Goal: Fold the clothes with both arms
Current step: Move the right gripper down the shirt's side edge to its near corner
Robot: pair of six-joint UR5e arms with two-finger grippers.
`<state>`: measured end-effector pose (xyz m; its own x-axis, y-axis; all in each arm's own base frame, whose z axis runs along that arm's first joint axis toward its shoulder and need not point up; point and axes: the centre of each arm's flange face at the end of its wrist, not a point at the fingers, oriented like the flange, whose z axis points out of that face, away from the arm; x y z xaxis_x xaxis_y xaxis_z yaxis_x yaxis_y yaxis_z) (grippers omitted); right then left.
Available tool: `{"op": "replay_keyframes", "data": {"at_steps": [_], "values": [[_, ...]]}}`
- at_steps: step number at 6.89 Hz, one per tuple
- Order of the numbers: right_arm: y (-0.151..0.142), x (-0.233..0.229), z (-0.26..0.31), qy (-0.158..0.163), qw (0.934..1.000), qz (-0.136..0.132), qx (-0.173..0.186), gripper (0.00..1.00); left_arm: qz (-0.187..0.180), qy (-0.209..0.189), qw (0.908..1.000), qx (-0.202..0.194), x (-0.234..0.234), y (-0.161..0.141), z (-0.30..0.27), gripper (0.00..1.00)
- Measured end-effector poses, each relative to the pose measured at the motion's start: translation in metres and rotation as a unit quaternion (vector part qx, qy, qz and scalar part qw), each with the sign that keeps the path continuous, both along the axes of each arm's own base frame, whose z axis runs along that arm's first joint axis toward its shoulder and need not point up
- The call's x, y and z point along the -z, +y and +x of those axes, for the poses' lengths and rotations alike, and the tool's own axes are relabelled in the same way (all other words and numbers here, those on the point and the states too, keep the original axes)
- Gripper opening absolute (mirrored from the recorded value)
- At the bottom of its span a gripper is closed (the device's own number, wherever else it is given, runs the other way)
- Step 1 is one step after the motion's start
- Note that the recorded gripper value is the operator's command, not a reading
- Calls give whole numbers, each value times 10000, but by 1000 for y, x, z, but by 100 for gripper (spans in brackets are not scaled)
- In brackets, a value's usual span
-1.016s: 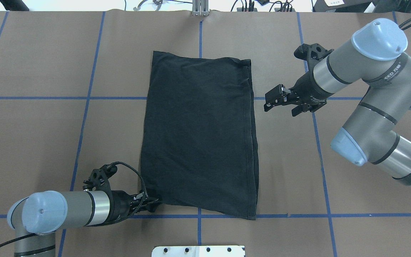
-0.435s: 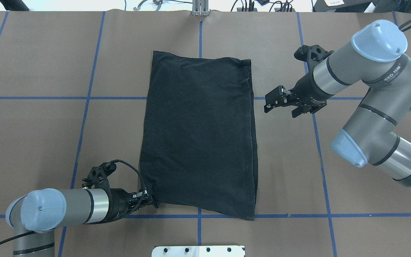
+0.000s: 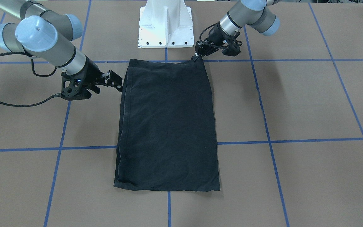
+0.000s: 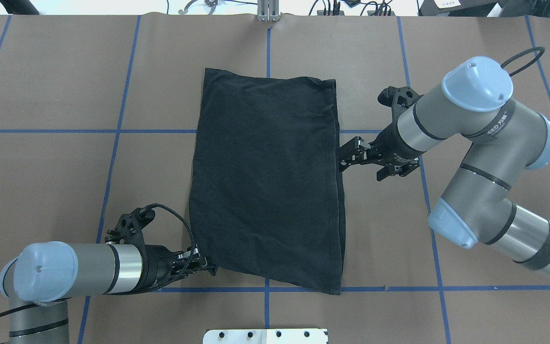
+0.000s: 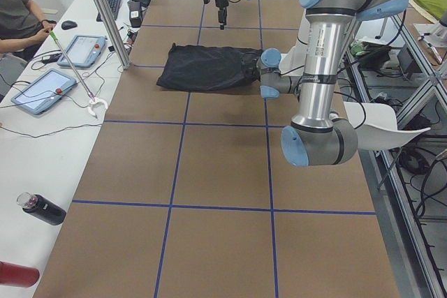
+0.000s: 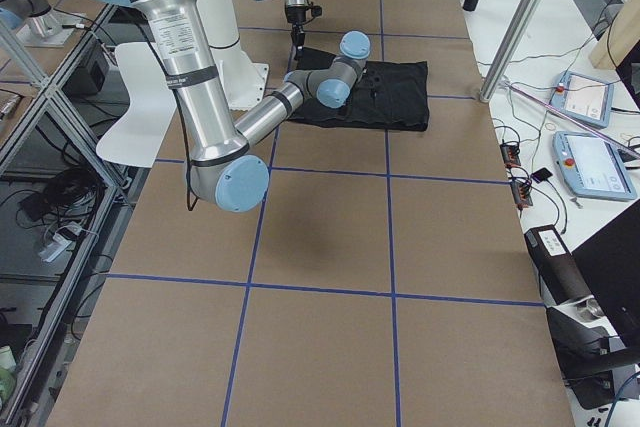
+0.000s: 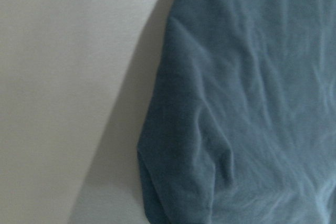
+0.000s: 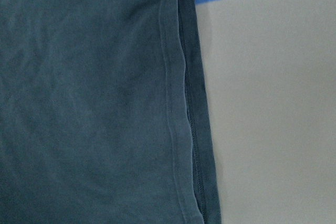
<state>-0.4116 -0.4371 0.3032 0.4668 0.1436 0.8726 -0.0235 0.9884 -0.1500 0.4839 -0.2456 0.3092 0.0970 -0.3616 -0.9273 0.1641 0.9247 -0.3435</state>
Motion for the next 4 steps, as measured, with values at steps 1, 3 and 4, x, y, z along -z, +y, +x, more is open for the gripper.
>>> {"op": "replay_keyframes", "data": {"at_steps": [1, 3, 4], "values": [[21, 1, -22, 63, 9999, -129, -10, 100, 7, 46, 10000, -16, 6, 1, -1, 0], [60, 5, -61, 145, 9992, -337, -150, 100, 16, 102, 9999, -35, 13, 3, 1, 0], [75, 7, -75, 140, 9986, -419, -285, 100, 15, 112, 9999, -39, 14, 3, 2, 0]]}}
